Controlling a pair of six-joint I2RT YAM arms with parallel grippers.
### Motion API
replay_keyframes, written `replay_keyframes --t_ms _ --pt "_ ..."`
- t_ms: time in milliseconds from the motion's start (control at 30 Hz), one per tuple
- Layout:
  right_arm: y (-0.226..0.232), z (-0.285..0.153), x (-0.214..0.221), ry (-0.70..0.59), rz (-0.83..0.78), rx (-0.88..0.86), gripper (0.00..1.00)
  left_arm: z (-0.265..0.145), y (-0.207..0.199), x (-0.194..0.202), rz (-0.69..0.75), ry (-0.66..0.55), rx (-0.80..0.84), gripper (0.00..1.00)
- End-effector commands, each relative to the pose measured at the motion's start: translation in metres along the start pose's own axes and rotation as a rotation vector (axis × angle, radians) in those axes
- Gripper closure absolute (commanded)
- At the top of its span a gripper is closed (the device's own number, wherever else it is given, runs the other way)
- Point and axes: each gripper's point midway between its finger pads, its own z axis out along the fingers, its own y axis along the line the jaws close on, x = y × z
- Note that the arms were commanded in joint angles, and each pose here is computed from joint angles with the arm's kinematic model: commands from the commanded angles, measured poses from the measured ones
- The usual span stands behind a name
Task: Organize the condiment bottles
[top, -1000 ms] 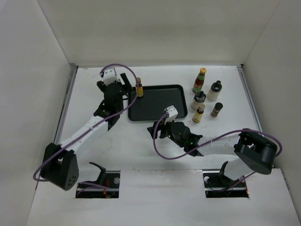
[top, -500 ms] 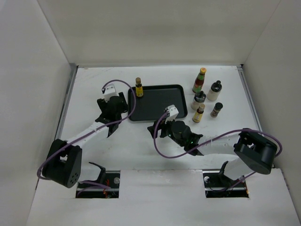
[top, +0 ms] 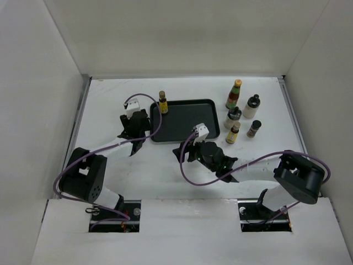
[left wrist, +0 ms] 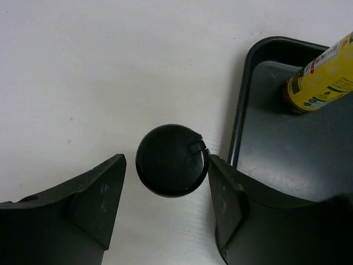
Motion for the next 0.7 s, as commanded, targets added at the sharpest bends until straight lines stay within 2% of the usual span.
replay_keyframes --t_ms 0,100,200,300,500,667 --pt "0.015 0.006 -0.017 -0.038 0.024 -0.046 0.14 0.005 -0.014 -0.043 -0.062 -0.115 0.013 0.42" --pt "0.017 0.003 -0.023 -0.059 0.029 -0.053 0.14 0.007 -0.012 -0.044 -0.041 -0.131 -0.012 0.51" --pt "0.016 0.005 -0.017 -0.042 0.028 -0.049 0.14 0.005 -0.011 -0.049 -0.009 -0.15 -0.038 0.65" --pt "0.017 0.002 -0.024 -0.059 0.032 -0.054 0.14 0.0 -0.01 -0.052 -0.006 -0.166 -0.044 0.73" --pt "0.016 0.002 -0.021 -0.055 0.037 -0.052 0.15 -0.043 -0.02 -0.092 -0.071 -0.261 0.034 0.75" --pt "0.005 0.004 -0.023 -0.062 0.042 -0.022 0.15 -0.066 -0.056 -0.104 -0.088 -0.268 0.161 0.74"
